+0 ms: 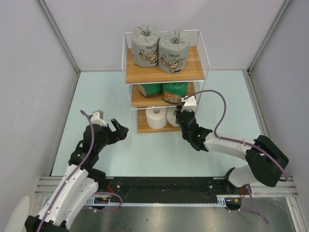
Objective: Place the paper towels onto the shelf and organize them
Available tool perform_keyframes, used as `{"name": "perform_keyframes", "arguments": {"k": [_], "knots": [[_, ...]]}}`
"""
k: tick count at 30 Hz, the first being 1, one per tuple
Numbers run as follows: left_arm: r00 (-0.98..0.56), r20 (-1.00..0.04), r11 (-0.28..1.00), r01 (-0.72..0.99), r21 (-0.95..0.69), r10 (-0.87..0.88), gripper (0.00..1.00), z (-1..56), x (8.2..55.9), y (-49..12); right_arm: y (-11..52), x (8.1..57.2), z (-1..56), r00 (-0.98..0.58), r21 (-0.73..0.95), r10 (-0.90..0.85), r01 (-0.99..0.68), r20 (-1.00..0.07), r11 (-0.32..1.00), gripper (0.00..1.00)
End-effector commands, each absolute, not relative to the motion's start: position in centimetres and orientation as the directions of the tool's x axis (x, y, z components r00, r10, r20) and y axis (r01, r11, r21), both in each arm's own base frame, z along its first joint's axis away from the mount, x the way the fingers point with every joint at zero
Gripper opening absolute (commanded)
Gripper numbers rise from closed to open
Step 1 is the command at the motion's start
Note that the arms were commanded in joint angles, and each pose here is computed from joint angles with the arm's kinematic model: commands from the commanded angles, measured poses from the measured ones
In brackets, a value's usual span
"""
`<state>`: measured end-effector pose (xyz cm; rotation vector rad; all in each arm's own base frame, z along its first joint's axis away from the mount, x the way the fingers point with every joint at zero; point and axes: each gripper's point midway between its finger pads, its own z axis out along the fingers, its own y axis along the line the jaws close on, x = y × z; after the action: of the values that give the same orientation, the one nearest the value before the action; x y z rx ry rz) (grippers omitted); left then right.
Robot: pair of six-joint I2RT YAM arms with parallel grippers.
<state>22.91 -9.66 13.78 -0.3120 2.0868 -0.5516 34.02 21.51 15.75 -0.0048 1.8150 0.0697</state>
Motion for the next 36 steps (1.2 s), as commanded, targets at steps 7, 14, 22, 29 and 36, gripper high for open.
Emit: {"name": "perform_keyframes", "arguments": {"k": [7,14,22,29,36], "knots": [[-0.494,-0.767,0.878,0.015,-0.479,-0.41,1.0,15.7,23.3,-9.3,22.6,35.5,17.2,-0.16,0.095,0.088,-0.037,-0.983,0.995,0.34],[-0.493,-0.767,0.878,0.01,-0.478,-0.412,1.0,15.5,23.3,-9.2,22.6,35.5,16.6,-0.173,0.092,0.084,-0.038,-0.981,0.995,0.39],[-0.497,-0.764,0.878,0.008,-0.479,-0.412,1.0,15.3,23.4,-9.3,22.2,35.4,15.5,-0.207,0.082,0.077,-0.019,-0.975,0.996,0.56],[-0.496,-0.763,0.877,0.009,-0.481,-0.413,1.0,15.3,23.3,-9.3,21.8,35.3,16.1,-0.201,0.09,0.086,-0.012,-0.976,0.996,0.61],[-0.496,-0.764,0.877,0.008,-0.48,-0.414,1.0,15.3,23.4,-9.3,22.7,34.0,19.0,-0.196,0.135,0.108,-0.127,-0.975,0.983,0.68]]}}
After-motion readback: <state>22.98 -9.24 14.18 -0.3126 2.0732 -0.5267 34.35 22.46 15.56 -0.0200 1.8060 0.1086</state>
